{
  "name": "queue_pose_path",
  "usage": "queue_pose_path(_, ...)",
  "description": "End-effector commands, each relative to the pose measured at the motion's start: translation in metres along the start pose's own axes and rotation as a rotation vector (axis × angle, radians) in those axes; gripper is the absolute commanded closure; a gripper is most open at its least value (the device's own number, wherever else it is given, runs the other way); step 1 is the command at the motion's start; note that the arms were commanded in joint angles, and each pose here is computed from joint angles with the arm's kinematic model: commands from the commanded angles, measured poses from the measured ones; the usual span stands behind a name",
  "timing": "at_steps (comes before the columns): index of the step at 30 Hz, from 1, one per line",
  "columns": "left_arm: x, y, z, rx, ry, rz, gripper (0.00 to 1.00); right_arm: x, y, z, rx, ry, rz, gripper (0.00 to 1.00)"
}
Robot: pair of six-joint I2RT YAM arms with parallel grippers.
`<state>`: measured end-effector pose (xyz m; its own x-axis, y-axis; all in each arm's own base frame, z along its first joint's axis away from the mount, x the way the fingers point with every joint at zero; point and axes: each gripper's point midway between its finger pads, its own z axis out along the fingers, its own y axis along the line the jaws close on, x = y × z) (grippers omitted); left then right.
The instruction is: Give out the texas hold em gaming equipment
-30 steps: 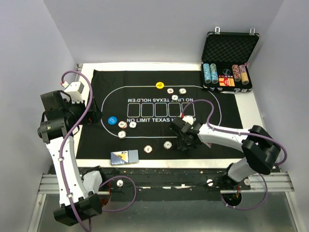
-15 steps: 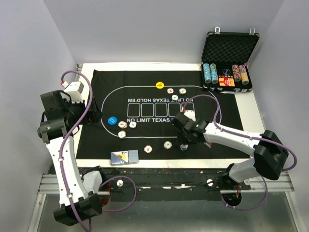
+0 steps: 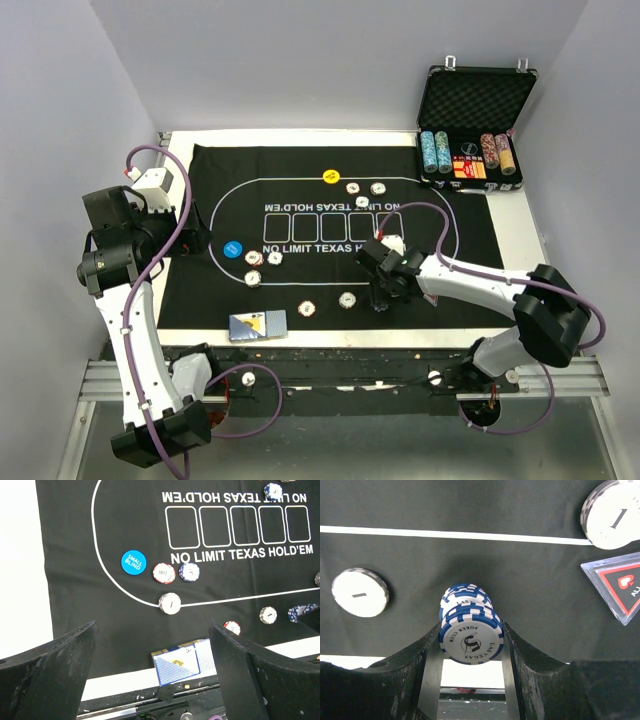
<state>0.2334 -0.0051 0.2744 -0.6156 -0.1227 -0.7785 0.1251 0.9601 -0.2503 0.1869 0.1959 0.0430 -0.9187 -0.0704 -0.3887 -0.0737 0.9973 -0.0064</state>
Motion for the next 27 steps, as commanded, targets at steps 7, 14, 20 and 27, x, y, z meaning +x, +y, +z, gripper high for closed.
queue_pose_path(7, -0.007, 0.001, -0.008, -0.024, -0.023, 0.011, 0.01, 0.012, 0.004, 0.021, -0.007, 0.045, -0.031, 0.63)
queue_pose_path(14, -0.008, 0.000, -0.010, -0.026, -0.025, 0.018, 0.01, 0.019, -0.003, 0.026, 0.019, 0.060, -0.038, 0.62)
queue_pose_path(20, -0.005, 0.001, -0.008, -0.024, -0.018, 0.011, 0.01, 0.025, -0.014, 0.026, 0.058, 0.069, -0.046, 0.55)
queue_pose_path(27, -0.005, 0.002, -0.009, -0.031, -0.019, 0.016, 0.01, 0.027, -0.021, 0.022, 0.081, 0.068, -0.040, 0.51)
